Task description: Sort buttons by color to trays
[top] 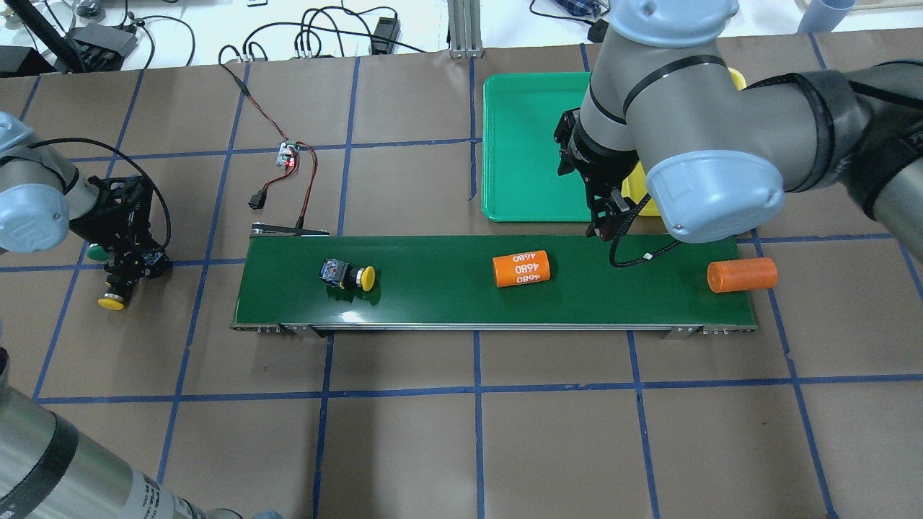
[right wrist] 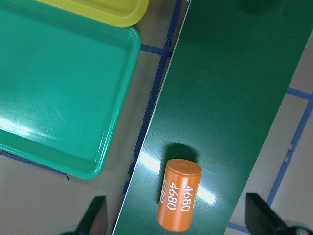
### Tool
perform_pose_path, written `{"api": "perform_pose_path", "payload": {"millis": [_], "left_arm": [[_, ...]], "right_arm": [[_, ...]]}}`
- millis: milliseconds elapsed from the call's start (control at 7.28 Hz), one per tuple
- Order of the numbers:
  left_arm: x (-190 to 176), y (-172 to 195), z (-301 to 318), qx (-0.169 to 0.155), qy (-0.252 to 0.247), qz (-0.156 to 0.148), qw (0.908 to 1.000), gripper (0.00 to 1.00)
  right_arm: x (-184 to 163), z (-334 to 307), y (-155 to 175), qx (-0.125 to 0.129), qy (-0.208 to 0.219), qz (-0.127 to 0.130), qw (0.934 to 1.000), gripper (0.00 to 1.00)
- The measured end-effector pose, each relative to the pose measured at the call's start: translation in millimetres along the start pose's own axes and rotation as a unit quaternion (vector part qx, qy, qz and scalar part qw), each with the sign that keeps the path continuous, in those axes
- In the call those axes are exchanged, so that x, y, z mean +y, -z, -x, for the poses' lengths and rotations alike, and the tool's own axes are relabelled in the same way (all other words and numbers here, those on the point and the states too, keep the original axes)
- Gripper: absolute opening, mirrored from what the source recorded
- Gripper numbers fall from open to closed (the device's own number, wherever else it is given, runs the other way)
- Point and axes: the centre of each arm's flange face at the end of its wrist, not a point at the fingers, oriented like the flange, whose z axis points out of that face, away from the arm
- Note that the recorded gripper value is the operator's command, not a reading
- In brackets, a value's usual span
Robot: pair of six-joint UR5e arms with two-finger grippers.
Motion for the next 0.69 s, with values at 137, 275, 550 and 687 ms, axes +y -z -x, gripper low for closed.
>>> {"api": "perform_pose_path", "payload": {"millis": [137, 275, 550, 687], "left_arm": [[-4.7, 8.2, -2.5, -0.005, -0.001, 0.002, 1.0000, 0.00], [-13.2, 18.6, -6.8, -0.006, -0.001, 0.003, 1.0000, 0.00], [-78.3, 51.7, -22.7, -0.004, 0.010, 0.005, 0.9999, 0.00], [-125.7, 67.9, -37.4, -0.002, 0.033, 0.004, 0.9994, 0.00]], "right_arm": [[9.7, -0.1, -7.7, 0.007, -0.010, 0.002, 0.9999, 1.00], [21.7, -0.1, -15.7, 0.014, -0.023, 0.003, 0.9996, 1.00], [34.2, 0.8, -24.9, 0.020, -0.031, 0.005, 0.9993, 1.00], [35.9, 1.1, -26.9, 0.021, -0.030, 0.005, 0.9993, 1.00]]}}
